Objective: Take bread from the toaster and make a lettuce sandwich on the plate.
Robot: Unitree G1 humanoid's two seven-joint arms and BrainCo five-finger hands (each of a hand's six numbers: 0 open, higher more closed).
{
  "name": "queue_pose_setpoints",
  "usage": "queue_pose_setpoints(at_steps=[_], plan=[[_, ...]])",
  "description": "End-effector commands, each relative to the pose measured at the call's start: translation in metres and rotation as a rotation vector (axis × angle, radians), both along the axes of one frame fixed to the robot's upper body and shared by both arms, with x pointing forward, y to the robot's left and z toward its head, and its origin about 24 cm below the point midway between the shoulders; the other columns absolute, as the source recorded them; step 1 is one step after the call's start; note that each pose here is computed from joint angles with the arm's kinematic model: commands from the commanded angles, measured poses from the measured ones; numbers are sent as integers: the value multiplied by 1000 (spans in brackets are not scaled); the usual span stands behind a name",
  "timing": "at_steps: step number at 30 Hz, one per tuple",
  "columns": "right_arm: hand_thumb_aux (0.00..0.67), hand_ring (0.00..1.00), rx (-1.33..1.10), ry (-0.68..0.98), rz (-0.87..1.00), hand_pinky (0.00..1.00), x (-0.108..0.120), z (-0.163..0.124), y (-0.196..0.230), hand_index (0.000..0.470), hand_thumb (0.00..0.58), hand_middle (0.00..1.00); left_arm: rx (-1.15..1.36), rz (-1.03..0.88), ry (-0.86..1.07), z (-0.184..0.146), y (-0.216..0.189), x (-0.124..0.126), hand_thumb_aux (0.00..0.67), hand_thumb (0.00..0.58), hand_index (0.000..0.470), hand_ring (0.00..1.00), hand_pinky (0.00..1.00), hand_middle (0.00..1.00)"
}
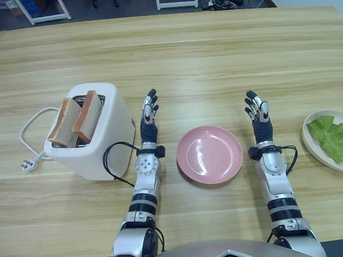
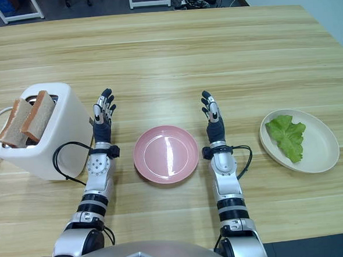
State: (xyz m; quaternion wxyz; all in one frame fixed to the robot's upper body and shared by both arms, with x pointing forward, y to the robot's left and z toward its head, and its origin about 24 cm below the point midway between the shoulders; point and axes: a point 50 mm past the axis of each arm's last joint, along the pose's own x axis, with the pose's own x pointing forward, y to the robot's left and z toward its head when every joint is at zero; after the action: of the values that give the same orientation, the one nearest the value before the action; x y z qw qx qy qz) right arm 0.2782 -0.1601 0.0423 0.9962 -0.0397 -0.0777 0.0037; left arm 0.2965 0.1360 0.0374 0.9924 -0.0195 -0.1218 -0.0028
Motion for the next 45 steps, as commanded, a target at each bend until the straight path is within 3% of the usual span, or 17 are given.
queue_pose_setpoints(at_steps=[1, 8, 11, 15, 20, 24, 30, 34, 39, 45], plan=[[0, 0, -26, -5, 6, 0, 2, 0, 0, 0, 0, 0, 9, -3, 15, -1, 2, 2, 0, 0, 0, 0, 0, 0], [0, 0, -27, -3, 4, 0, 0, -2, -1, 0, 0, 0, 16, -73, 1, 1, -3, -1, 0, 0, 0, 0, 0, 0], [0, 0, -28, 5, 9, 0, -1, -3, 1, 0, 0, 0, 14, -110, -134, 31, -5, -16, 0, 0, 0, 0, 0, 0], [0, 0, -22, 19, 23, 0, -3, -6, 7, 0, 0, 0, -9, -178, -407, 109, 12, -60, 0, 0, 0, 0, 0, 0], [0, 0, -7, 32, 63, 0, 2, -9, 18, 0, 0, 0, -205, -534, -633, 180, 23, -147, 0, 0, 0, 0, 0, 0], [0, 0, -6, 26, 57, 0, 4, -10, 18, 0, 0, 0, 12, -341, -695, 200, 69, -176, 0, 0, 0, 0, 0, 0], [0, 0, -2, -1, 44, 0, 7, -7, 14, 0, 0, 0, 672, 116, -361, 185, 136, -180, 0, 0, 0, 0, 0, 0], [0, 0, 1, 17, 9, 0, 5, -9, 7, 0, 0, 0, 1002, 343, -97, 154, 174, -155, 0, 0, 0, 0, 0, 0], [0, 0, -5, 19, -7, 0, 2, -9, 3, 0, 0, 0, 1157, 460, 185, 104, 199, -127, 0, 0, 0, 0, 0, 0], [0, 0, -13, 47, 1, 0, -1, -14, 1, 0, 0, 0, 1203, 491, 320, 69, 195, -112, 0, 0, 0, 0, 0, 0]])
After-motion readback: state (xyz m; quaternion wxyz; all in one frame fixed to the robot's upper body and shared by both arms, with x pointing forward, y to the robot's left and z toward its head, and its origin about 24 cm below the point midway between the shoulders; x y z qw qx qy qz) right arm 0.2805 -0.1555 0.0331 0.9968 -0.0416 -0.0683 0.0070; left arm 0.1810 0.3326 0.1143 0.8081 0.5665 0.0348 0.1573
